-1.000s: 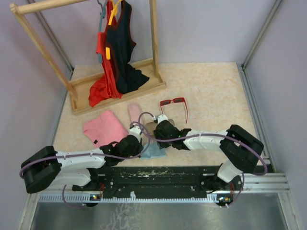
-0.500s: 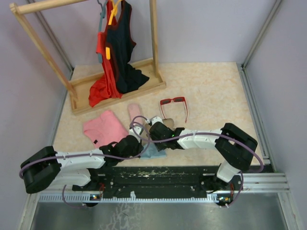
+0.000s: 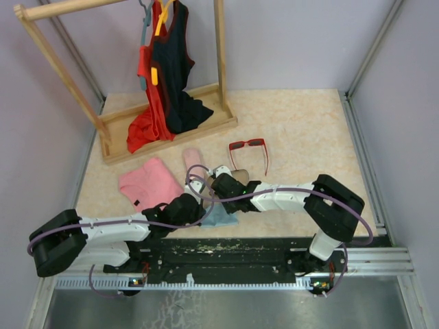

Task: Organize the sunglasses
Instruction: Adjust the glasses cleaning cloth at the center of the board.

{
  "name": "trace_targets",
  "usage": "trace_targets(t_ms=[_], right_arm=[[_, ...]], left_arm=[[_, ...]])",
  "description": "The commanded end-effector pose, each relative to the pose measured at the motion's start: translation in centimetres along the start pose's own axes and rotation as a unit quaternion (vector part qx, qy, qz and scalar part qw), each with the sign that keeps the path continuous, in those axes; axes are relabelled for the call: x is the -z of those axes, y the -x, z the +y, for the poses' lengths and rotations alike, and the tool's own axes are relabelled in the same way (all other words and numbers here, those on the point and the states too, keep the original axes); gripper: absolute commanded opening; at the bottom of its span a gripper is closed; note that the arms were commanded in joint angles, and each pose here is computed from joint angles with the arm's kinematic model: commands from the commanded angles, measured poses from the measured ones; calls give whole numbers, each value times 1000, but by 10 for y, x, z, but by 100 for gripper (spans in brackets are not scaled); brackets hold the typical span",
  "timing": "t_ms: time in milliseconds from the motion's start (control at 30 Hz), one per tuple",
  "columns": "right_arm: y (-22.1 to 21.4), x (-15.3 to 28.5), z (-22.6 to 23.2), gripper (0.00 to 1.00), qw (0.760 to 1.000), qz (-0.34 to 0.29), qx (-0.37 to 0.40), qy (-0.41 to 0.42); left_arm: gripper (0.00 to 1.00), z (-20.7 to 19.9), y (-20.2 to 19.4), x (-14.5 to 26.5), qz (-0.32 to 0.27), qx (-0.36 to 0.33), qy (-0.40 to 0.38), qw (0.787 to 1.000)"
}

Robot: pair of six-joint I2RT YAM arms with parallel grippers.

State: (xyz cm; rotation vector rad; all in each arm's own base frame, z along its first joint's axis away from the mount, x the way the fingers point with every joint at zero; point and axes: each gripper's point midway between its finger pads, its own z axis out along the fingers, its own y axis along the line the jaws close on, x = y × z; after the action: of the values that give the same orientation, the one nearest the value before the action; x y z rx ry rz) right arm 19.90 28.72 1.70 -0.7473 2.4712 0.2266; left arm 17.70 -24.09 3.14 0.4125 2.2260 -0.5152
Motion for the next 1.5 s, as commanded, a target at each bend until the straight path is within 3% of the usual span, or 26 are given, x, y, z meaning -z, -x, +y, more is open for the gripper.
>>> trace_targets(t_ms=[0,167,367,600,933,1267,1467], right_arm=[[-23,-5,3,0,999,35,1,7],[2,15,7,0,999,-30,-19,28],[31,56,14,0,989,-125,-18,73],[41,108,16,0,975,-198,-6,102],[17,135,2,0,977,-189,9,92],[-1,128,-2,0,985,-151,-24,79],[7,141,8,0,983,-147,-24,106]], left_arm=[[0,-6,6,1,-11,12,-15,1000],[0,-14,13,5,-19,16,-35,999],[0,-43,32,27,-26,1,-114,993],[0,-55,57,61,-61,-11,-158,985],[0,-52,69,82,-76,-20,-161,984],[0,-47,48,58,-28,-10,-131,991],[0,-55,63,60,-33,-17,-136,990]])
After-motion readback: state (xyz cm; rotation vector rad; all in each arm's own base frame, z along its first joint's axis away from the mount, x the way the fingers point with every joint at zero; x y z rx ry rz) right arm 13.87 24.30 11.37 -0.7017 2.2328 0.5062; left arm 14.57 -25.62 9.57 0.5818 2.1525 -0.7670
